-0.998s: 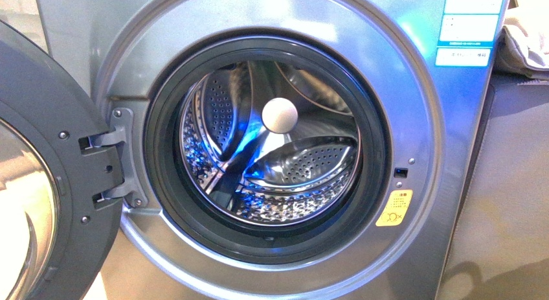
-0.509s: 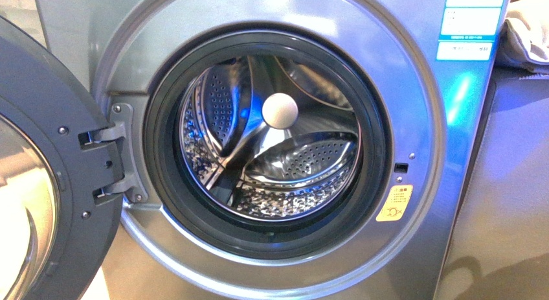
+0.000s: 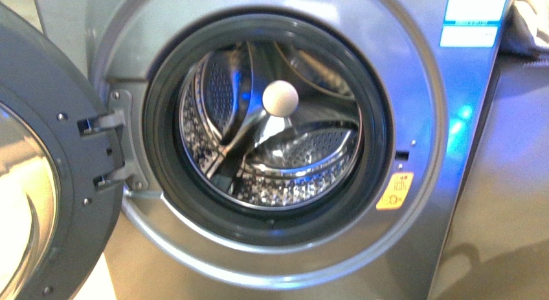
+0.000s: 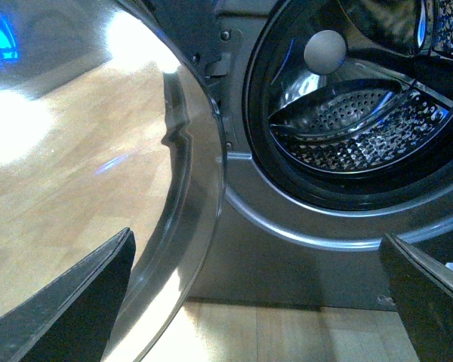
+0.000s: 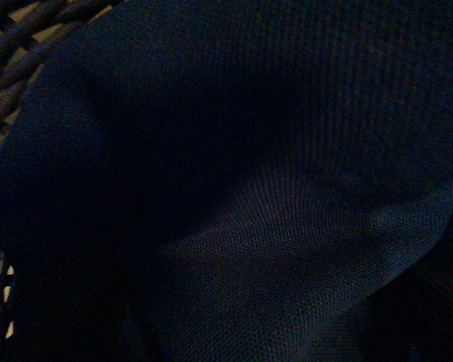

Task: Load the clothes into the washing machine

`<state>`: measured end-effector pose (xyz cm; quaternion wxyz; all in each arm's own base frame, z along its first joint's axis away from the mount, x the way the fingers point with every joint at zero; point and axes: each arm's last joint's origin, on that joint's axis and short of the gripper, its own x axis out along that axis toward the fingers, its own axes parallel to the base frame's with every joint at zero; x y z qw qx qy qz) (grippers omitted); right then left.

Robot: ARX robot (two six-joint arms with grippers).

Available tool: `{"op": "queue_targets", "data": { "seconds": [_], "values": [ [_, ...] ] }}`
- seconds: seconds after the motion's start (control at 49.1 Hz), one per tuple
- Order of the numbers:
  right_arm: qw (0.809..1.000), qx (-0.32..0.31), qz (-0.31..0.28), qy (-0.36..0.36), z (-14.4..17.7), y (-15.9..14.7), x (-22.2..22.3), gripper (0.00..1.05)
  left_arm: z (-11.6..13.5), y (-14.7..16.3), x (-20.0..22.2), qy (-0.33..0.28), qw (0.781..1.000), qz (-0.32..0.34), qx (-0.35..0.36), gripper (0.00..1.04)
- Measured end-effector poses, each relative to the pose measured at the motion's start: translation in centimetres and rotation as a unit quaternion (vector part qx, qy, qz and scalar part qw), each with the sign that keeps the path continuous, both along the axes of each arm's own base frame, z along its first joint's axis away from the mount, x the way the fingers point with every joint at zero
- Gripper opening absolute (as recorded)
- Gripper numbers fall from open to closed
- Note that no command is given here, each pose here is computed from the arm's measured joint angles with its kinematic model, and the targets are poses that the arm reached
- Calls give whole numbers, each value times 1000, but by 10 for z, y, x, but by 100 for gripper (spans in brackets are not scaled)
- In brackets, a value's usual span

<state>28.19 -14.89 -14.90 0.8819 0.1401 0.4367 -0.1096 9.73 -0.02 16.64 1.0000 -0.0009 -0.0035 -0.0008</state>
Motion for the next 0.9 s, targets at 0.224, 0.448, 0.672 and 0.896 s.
{"op": "queue_targets", "data": {
  "seconds": [0.224, 0.448, 0.672, 0.896],
  "values": [
    [1000, -2, 5, -3, -18, -7, 0, 97, 0, 0, 0, 0, 1000, 0, 0, 98],
    [1000, 5, 4, 7, -34, -18, 1, 97, 0, 0, 0, 0, 1000, 0, 0, 98],
    [999, 24, 6, 21, -42, -28, 3, 97, 0, 0, 0, 0, 1000, 0, 0, 98],
    [999, 25, -1, 23, -43, -31, 0, 74, 0, 0, 0, 0, 1000, 0, 0, 98]
  ]
}}
